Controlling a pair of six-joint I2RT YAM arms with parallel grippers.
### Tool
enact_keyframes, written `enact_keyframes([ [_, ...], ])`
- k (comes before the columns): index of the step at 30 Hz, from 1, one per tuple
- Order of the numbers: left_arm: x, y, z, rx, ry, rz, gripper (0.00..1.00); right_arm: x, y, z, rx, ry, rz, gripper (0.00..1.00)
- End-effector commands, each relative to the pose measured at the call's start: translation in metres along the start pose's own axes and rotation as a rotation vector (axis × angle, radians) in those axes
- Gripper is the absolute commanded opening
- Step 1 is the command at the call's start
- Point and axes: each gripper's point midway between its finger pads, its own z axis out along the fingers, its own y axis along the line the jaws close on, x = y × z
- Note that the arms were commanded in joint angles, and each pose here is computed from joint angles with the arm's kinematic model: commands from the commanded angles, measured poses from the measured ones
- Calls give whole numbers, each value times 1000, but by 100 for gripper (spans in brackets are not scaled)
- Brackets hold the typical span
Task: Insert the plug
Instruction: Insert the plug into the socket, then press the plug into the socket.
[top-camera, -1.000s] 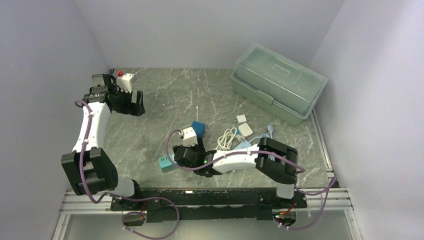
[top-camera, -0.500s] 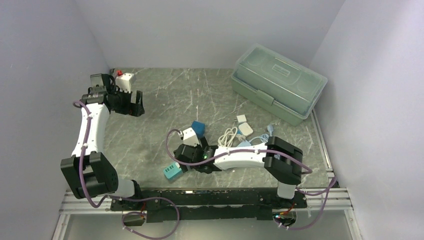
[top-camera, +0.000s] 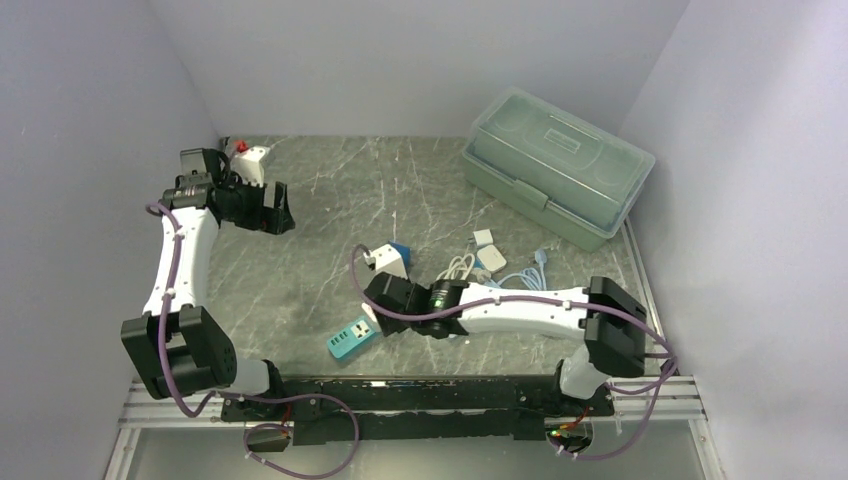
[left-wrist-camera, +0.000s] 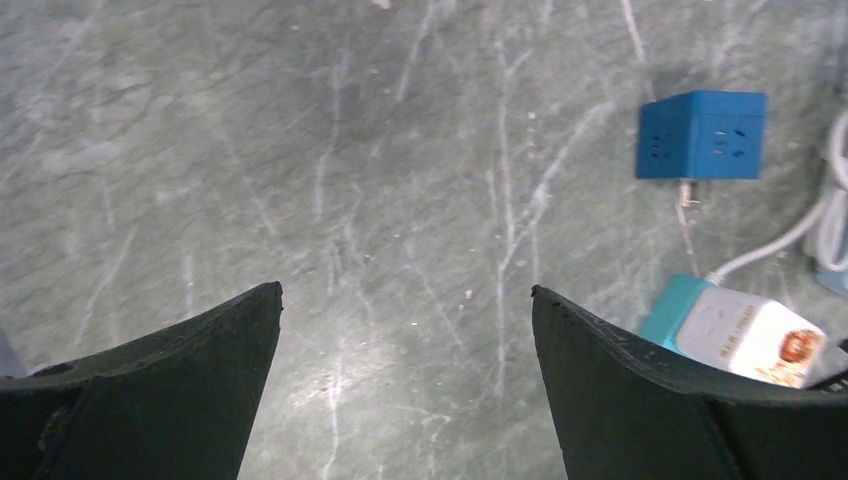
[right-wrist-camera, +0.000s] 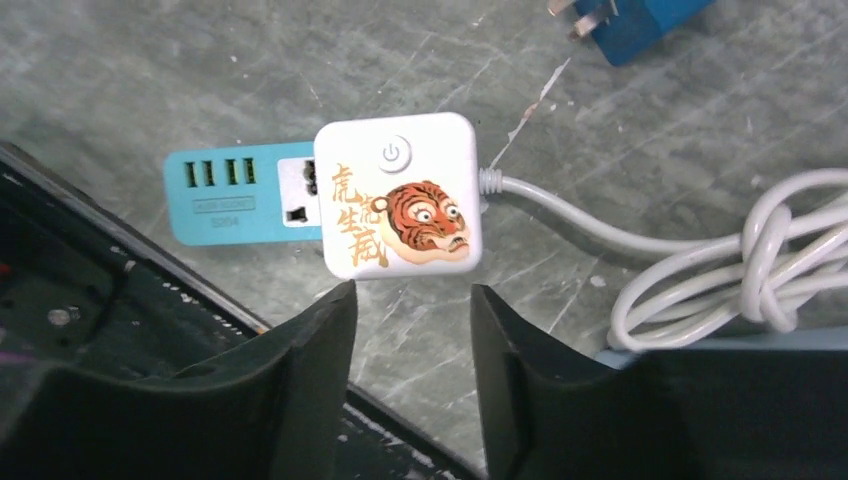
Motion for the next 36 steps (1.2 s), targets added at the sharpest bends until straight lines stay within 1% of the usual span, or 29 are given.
enact_keyframes([
  [1,-3,-48,-12,197,-49,5,96,-30,1,-17,-102,-80,67,45],
  [3,5,-73,-11,283,-41,17,90,-32,-4,-17,-105,-79,67,50],
  [5,18,-100,-7,346,-13,62,87,-33,-7,-16,-108,-74,71,52],
  [8,43,-145,-2,430,57,177,88,-34,-10,-12,-135,-77,98,52],
  [11,62,-167,3,473,97,231,88,-33,-14,-7,-181,-83,138,51],
  [16,82,-187,11,536,133,277,77,-29,-14,-1,-261,-93,169,47],
  [22,85,-207,7,618,109,360,73,-31,-12,1,-290,-113,183,43],
  [24,89,-216,9,645,130,371,70,-30,-11,3,-292,-110,187,42],
  [26,98,-223,13,664,167,391,65,-29,-11,4,-298,-109,191,41],
  [28,108,-228,17,677,195,426,57,-26,-10,5,-299,-101,192,40],
  [30,114,-231,20,687,200,458,52,-23,-11,7,-297,-90,194,39],
  [33,123,-234,26,682,216,516,49,-19,-13,8,-290,-83,194,37],
  [36,128,-233,30,677,220,544,46,-18,-16,8,-284,-81,196,34],
])
